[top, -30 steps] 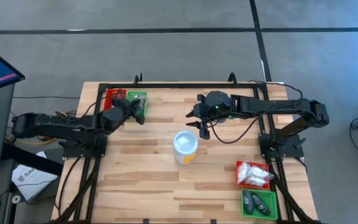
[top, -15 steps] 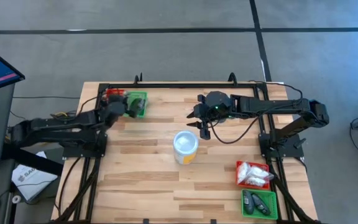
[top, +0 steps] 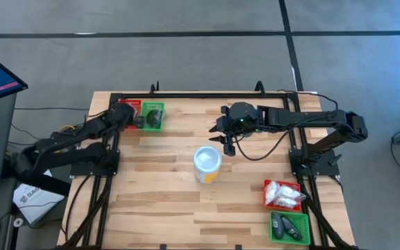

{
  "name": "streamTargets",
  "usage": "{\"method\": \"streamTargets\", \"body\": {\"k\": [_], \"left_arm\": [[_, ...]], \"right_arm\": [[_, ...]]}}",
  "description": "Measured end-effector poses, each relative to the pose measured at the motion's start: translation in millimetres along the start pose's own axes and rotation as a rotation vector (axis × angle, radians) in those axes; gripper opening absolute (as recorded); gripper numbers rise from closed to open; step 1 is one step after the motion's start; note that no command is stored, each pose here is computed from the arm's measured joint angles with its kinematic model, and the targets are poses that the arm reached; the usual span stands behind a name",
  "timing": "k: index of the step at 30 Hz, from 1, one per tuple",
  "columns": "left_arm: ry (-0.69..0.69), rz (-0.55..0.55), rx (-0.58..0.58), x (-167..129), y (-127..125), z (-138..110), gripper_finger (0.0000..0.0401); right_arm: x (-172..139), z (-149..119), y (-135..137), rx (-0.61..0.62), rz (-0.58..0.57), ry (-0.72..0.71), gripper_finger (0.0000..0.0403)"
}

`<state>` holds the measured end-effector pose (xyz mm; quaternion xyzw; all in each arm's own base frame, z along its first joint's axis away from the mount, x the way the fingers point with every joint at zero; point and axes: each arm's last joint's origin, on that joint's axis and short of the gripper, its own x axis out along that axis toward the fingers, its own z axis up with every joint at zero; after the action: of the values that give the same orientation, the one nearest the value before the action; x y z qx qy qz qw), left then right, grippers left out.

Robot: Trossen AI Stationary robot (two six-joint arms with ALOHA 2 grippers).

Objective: Pick & Place Travel size toiletries
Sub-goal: Put the silver nail clipper into the top red basket, then put the black hairbrush into the top green basket

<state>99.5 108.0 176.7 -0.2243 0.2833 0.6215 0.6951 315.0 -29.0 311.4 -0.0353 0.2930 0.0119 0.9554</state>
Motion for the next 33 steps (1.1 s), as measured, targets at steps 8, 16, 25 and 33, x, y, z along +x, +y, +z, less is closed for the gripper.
{"method": "streamTargets", "body": {"k": [8, 16, 25, 33], "left_arm": [[0.156, -0.007, -0.018, 15.1, 12.0, -1.9, 0.0], [0.2, 0.021, 0.04, 23.0, 12.4, -4.0, 0.0001], [0.152, 0.005, 0.029, 23.3, 9.4, 0.0, 0.0017], [0.012, -0.139, 0.102, 11.3, -5.9, 8.5, 0.0034]], "right_arm": [[0.0, -0.3, 0.0, 0.0, 0.0, 0.003, 0.0134], [0.0, -2.4, 0.3, 0.014, 0.003, 0.024, 0.0134], [-0.3, -6.1, -0.9, 0.024, 0.001, 0.061, 0.0134], [-2.2, -13.7, -13.8, 0.092, -0.032, 0.122, 0.0134]]}}
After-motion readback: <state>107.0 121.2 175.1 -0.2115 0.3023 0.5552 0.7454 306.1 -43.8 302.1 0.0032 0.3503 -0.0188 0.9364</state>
